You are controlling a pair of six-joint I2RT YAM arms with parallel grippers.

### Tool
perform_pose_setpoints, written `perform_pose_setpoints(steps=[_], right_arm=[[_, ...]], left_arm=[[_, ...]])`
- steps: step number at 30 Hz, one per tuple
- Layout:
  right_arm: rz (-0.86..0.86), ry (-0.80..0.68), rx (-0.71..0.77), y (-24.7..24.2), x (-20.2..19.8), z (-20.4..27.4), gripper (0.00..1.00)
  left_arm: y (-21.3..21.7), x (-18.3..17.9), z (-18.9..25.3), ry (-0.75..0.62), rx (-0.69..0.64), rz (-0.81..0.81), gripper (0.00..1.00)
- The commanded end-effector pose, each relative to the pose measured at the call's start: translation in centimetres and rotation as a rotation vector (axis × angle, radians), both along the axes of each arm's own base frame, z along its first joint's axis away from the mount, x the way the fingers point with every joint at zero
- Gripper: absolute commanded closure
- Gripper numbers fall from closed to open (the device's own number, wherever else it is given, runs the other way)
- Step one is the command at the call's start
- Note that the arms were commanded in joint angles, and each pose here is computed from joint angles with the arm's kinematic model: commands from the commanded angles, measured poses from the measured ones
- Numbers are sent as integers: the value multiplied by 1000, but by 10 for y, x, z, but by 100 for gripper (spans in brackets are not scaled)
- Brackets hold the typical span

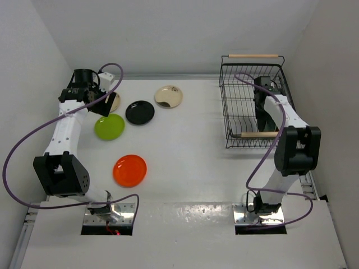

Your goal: Load the plates into the dish rack

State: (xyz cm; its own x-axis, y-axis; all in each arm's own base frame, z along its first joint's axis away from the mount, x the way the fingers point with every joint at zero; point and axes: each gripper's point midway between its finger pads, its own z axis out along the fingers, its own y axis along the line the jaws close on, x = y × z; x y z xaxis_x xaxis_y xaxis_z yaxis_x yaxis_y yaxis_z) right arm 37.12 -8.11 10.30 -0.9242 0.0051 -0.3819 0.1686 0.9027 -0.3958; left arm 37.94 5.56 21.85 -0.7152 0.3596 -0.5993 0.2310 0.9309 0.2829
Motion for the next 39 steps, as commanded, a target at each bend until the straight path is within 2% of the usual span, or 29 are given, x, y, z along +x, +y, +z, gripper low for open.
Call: perform_pose_setpoints(steps=[1, 7, 13, 18, 23, 25, 28, 32, 37, 39], right_arm=[[-54, -6, 2, -10, -2, -8, 100], [-42, -77, -18, -11, -2, 8, 100], [34, -27, 15, -7, -4, -4, 100], [51, 5, 25, -9, -1, -12, 75], [53, -23, 33, -8, 6, 3, 67], [54, -50, 36, -9, 11, 11, 60], [52, -85, 31, -9, 16, 28, 54], [67, -147, 34, -6, 20, 51, 54], [53, -143, 24, -7, 16, 55, 54], [36, -135, 14, -7, 12, 56, 48]], left_arm=[[3, 3, 7, -33, 5, 15, 23], [2, 4, 7, -34, -2, 9, 23], [2, 4, 7, -34, -2, 9, 23], [2, 4, 7, -34, -2, 9, 23], [-1, 4, 7, -35, -16, -3, 23], [-3, 6, 3, -25, -23, -9, 23], [-11, 8, -1, -18, -60, -41, 23], [-25, 17, -14, 11, -131, -86, 23], [-29, 31, -19, 24, -146, -81, 23], [-30, 33, -19, 24, -153, -87, 23]])
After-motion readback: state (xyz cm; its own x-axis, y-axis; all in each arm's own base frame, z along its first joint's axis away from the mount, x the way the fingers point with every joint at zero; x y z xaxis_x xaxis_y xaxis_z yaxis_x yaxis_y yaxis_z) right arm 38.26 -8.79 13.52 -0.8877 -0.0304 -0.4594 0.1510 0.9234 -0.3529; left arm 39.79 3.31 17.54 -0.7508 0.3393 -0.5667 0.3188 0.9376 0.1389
